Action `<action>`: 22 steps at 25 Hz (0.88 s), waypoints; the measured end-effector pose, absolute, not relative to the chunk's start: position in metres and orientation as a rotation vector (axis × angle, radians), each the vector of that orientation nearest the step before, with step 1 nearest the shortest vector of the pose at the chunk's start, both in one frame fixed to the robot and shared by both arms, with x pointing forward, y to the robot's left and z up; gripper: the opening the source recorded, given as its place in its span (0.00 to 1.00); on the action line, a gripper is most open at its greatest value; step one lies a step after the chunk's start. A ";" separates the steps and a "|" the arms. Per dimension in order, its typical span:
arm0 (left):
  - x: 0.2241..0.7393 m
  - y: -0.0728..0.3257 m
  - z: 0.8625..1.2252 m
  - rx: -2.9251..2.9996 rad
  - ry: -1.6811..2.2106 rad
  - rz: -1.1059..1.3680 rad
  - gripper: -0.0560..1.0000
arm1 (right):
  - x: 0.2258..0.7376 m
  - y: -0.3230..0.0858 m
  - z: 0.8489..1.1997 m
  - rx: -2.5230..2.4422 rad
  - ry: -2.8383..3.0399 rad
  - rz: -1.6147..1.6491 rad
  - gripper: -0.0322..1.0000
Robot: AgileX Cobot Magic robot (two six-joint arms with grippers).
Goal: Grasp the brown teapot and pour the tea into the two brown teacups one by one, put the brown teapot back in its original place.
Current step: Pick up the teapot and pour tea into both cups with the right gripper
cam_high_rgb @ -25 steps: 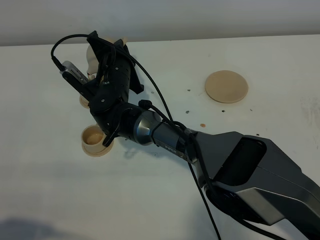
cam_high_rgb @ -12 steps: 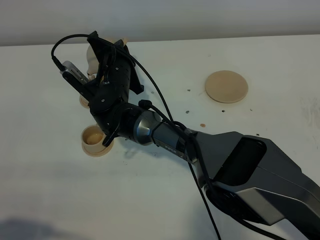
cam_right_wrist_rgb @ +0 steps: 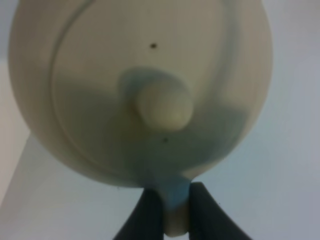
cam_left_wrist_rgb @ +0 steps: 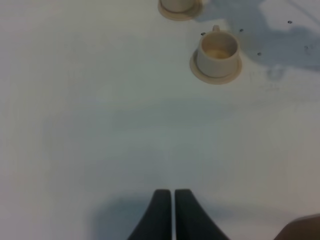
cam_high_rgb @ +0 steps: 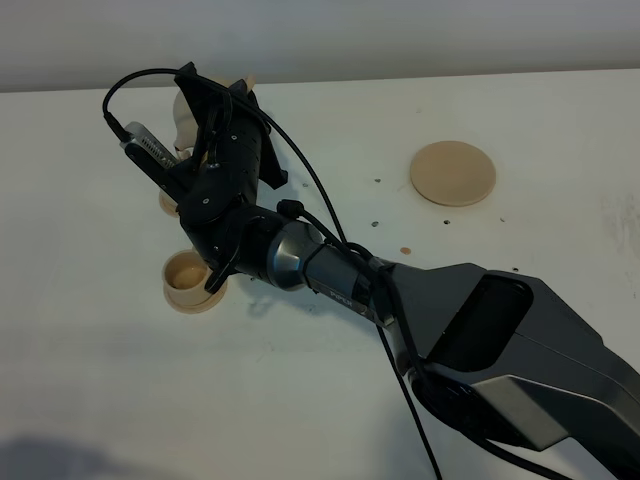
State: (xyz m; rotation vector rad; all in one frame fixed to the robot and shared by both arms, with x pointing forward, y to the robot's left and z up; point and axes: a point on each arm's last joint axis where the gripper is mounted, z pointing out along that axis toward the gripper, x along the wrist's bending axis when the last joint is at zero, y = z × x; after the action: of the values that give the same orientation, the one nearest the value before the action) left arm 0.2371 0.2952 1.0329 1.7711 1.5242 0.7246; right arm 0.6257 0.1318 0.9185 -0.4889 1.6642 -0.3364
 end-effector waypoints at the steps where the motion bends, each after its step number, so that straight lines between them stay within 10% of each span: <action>1: 0.237 0.295 1.033 1.771 1.524 0.725 0.04 | 0.626 0.132 0.918 -0.488 1.666 -0.335 0.14; 22: 0.237 0.295 1.033 1.771 1.524 0.725 0.04 | 0.624 0.131 0.919 -0.455 1.745 -0.296 0.14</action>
State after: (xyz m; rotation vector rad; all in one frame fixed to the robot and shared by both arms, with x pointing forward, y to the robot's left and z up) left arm 0.2371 0.2952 1.0329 1.7711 1.5242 0.7246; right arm 0.6242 0.1306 0.9189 -0.4555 1.7452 -0.2958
